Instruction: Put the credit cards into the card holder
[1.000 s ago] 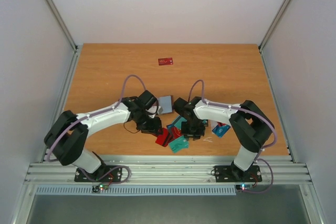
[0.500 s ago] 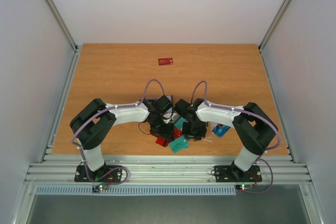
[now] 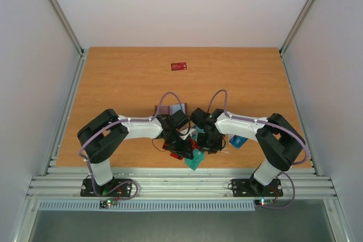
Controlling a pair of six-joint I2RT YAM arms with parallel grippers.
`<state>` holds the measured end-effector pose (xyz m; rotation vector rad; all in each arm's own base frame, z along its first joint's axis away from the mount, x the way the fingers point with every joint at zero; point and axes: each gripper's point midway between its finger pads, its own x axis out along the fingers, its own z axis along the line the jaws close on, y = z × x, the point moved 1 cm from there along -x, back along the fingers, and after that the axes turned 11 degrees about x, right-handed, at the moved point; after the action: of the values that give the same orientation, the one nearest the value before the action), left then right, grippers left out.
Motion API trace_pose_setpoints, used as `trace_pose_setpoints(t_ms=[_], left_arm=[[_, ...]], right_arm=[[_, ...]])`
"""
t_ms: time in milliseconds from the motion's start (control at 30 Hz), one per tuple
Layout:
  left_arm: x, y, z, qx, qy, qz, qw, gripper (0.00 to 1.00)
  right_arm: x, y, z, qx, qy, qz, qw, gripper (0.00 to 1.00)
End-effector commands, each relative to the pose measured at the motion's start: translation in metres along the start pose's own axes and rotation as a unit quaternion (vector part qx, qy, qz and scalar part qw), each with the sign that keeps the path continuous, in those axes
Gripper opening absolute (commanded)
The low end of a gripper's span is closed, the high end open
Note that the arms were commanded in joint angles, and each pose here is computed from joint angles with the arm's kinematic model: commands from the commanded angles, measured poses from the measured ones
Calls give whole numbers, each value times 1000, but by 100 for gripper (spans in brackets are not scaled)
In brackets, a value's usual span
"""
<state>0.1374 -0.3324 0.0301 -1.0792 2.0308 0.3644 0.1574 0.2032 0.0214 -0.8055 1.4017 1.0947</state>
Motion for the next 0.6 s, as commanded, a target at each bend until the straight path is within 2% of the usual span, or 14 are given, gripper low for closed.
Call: trace_pose_setpoints(t_ms=[0, 333, 567], left_arm=[[12, 14, 1, -5, -4, 18, 1000, 28], [14, 3, -11, -13, 25, 8, 1000, 28], [18, 3, -12, -16, 33, 15, 999, 28]], right_arm=[[13, 5, -3, 2, 4, 12, 1000, 25], [-16, 8, -10, -3, -23, -13, 1000, 31], [-18, 32, -22, 28, -72, 26, 997, 38]])
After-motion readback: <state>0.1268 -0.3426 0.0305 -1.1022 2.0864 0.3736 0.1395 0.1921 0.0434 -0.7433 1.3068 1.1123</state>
